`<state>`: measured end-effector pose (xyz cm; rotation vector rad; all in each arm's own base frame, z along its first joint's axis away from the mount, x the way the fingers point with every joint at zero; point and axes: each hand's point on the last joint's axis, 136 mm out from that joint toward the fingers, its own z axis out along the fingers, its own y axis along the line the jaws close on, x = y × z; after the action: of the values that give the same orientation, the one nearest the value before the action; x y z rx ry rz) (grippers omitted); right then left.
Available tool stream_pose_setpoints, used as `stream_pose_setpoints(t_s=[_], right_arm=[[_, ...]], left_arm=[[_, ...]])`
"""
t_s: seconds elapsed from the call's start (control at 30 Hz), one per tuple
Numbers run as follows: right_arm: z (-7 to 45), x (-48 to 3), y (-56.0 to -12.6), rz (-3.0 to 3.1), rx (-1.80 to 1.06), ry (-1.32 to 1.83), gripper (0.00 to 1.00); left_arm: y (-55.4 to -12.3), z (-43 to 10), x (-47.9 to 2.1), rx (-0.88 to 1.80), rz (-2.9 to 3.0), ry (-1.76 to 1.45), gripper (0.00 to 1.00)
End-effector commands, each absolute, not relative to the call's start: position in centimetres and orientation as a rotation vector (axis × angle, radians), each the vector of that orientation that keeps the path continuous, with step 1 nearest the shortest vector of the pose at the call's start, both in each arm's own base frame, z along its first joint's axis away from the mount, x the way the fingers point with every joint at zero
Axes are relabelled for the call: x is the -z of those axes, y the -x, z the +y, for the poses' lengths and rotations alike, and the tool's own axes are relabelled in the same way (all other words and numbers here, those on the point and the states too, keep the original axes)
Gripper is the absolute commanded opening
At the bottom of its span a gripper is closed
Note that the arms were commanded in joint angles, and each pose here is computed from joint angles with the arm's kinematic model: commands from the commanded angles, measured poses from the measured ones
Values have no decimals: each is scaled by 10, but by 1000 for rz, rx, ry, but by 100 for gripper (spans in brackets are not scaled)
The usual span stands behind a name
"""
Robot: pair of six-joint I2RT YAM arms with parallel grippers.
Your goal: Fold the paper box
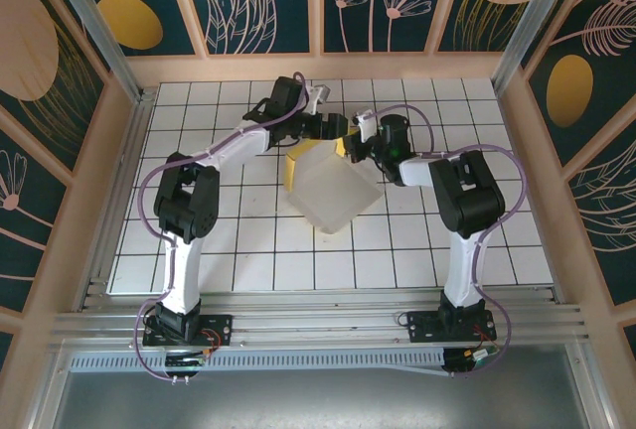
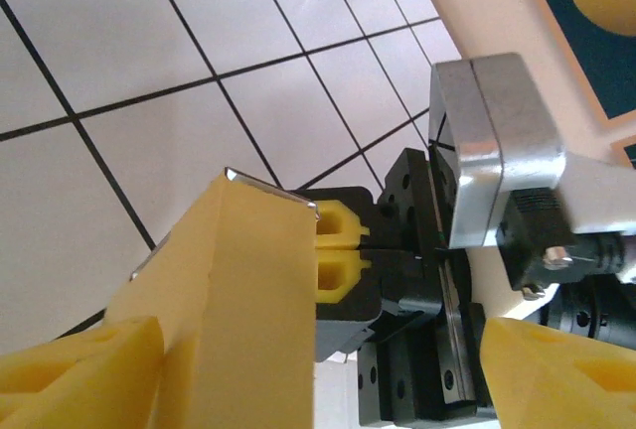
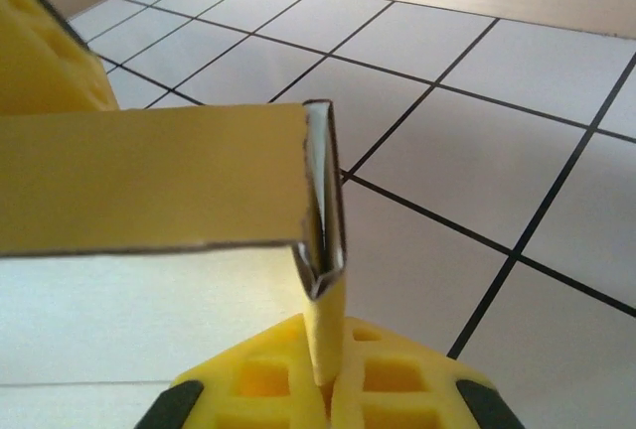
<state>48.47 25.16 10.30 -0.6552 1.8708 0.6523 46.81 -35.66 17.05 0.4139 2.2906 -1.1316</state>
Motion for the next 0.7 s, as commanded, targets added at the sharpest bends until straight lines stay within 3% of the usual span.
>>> stream_pose_setpoints(t_s=[0.0,0.27,0.4,0.53,0.6,0.67], right_arm=[[250,-133,-481,1778,-630,703,2],[230,-153,-477,1780,-391,903,0],[200,-164,-469,1744,115,1349,0],[133,-158,-464,1560,990,1924,0],[126,-176,-474,1537,1145,1934,0],[151,-184,-468,1418,1092,2010,0]], left_arm=[[-464,-350,-203,1127,2229,-401,86],[-457,-300,-268,980,2089,-272,90],[-440,-256,-306,799,1976,-196,92],[-413,-220,-330,708,1830,-121,91],[-400,-208,-339,710,1749,-87,91],[-392,-197,-343,705,1691,-46,91]])
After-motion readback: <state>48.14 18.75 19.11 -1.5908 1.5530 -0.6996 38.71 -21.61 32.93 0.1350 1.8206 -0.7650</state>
